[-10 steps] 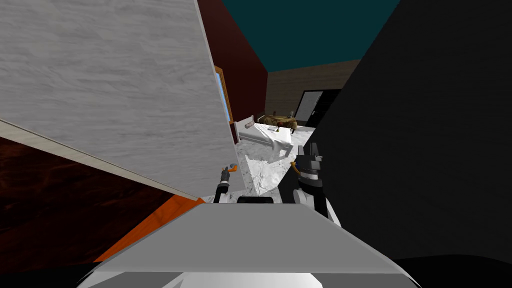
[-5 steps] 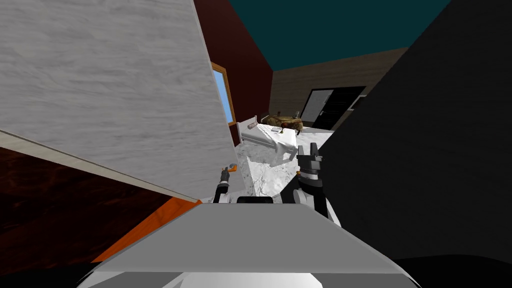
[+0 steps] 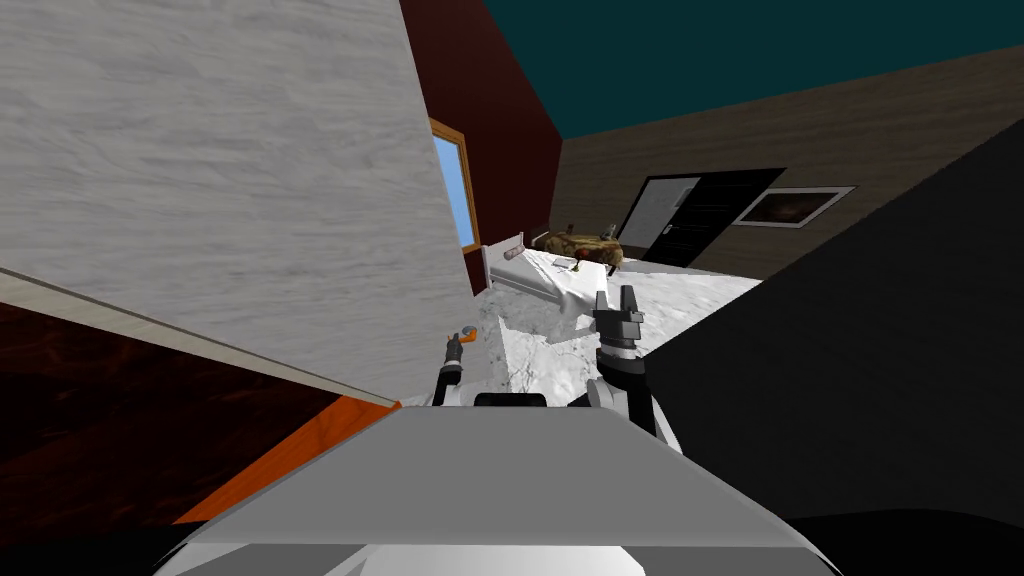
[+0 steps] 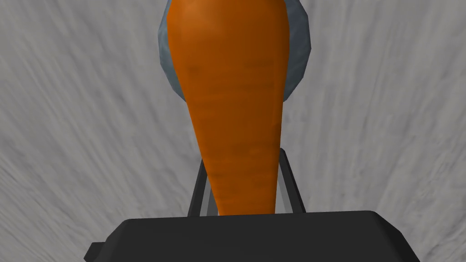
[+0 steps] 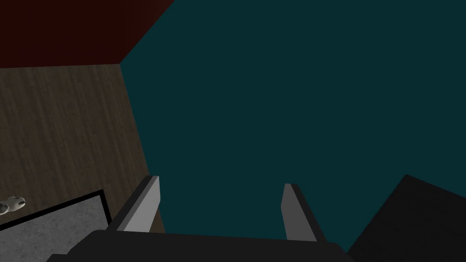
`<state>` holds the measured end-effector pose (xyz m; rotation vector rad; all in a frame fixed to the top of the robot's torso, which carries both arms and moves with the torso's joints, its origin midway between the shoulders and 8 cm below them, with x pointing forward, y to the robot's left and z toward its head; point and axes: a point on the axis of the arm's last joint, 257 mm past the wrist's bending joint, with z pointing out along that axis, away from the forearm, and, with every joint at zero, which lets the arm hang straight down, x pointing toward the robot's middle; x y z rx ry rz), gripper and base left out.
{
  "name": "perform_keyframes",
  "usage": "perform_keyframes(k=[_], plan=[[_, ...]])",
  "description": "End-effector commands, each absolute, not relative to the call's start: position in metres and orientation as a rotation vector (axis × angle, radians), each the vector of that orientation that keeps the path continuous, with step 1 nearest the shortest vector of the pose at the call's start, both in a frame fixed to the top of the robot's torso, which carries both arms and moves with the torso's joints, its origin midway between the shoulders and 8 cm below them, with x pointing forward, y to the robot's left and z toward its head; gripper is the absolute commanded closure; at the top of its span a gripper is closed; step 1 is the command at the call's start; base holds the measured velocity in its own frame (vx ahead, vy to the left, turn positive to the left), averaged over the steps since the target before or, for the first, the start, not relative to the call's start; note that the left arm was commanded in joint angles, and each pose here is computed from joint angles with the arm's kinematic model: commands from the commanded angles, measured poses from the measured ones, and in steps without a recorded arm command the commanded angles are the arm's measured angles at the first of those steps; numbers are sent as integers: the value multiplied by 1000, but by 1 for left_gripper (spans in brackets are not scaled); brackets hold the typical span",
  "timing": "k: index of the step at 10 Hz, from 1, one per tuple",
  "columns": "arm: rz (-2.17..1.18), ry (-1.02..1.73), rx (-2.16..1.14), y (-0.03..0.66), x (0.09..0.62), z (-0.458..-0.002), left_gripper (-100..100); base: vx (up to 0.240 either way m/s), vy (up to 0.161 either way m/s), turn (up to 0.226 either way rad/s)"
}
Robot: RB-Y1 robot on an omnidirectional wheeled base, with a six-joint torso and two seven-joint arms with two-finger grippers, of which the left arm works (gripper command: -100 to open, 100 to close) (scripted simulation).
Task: Push the door open
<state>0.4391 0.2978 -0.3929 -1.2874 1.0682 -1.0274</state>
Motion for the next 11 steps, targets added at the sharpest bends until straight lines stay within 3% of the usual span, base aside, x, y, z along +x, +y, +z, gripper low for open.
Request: perform_keyframes(k=[1, 3, 11], plan=[[-1039, 1051, -1296, 287, 441, -391, 100, 144, -71, 122], [-991, 1046, -1278, 318, 437, -388, 100, 96, -18, 35], [-927, 966, -1320, 351, 427, -387, 100, 202, -27, 54]])
